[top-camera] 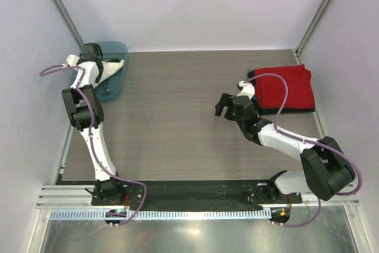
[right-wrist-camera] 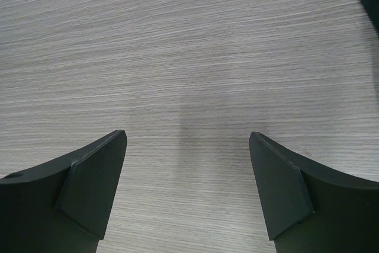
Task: Fold and stack the t-shirts
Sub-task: Grab the tshirt from the pile
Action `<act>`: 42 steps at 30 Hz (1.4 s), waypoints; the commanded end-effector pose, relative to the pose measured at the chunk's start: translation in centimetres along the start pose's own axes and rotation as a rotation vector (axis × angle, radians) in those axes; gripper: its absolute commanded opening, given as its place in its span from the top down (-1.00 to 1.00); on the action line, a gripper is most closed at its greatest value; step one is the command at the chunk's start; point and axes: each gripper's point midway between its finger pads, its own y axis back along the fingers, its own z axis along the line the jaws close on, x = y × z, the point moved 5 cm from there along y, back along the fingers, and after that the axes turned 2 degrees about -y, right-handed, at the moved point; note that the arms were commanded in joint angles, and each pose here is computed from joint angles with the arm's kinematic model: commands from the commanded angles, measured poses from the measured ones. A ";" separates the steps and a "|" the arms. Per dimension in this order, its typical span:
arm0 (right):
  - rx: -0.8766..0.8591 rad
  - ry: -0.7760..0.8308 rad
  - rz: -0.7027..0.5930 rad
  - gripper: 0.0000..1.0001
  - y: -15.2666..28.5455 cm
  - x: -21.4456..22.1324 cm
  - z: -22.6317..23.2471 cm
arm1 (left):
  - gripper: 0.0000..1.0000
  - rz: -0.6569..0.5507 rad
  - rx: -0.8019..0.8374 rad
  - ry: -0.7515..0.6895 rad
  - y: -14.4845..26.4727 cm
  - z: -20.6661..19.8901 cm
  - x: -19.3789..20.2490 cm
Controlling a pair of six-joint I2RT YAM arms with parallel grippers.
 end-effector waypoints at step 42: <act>-0.075 -0.010 -0.034 -0.78 -0.2 -1.7 1.3 | 1.00 0.111 0.736 0.475 22.8 -6.8 -6.0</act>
